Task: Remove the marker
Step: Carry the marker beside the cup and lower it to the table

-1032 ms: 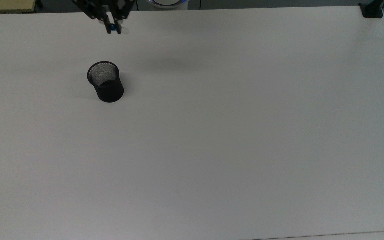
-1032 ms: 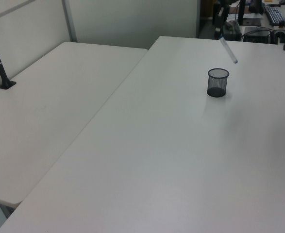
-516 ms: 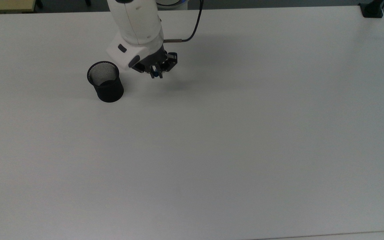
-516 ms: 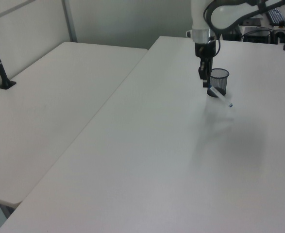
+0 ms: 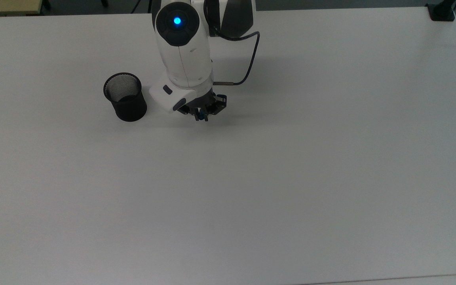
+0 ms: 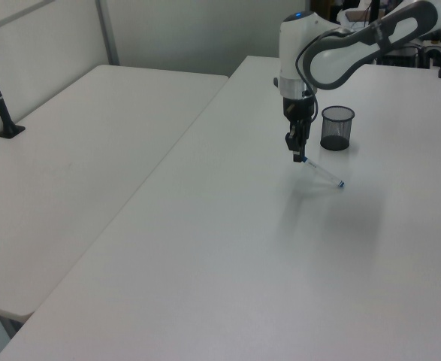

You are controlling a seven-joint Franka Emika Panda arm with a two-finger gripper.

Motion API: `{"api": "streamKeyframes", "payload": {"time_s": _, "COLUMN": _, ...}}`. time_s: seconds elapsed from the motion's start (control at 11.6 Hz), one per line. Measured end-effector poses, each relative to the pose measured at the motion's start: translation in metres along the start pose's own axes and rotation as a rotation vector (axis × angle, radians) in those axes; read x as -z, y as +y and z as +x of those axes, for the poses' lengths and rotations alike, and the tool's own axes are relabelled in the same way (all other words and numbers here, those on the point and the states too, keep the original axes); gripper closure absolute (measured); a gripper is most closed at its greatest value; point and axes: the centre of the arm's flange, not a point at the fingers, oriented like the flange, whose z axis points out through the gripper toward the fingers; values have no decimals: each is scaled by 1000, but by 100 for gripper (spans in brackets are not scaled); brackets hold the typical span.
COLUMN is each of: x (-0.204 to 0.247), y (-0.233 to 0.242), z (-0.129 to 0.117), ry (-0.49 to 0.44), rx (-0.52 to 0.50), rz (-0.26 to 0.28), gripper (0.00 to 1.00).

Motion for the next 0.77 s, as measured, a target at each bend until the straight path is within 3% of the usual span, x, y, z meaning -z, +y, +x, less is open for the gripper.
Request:
{"api": "streamKeyframes", "payload": {"time_s": 0.43, "x": -30, "y": -25, "z": 16, "ry": 78, "rx": -16, "rz": -25, "gripper": 80}}
{"api": "streamKeyframes", "payload": {"time_s": 0.52, "x": -31, "y": -25, "z": 16, "ry": 80, "rx": -16, "rz": -25, "gripper": 74}}
{"api": "streamKeyframes", "payload": {"time_s": 0.69, "x": -30, "y": -25, "z": 17, "ry": 85, "rx": -16, "rz": -24, "gripper": 51}}
{"api": "streamKeyframes", "payload": {"time_s": 0.77, "x": -27, "y": -25, "z": 18, "ry": 91, "rx": -16, "rz": -24, "gripper": 35}}
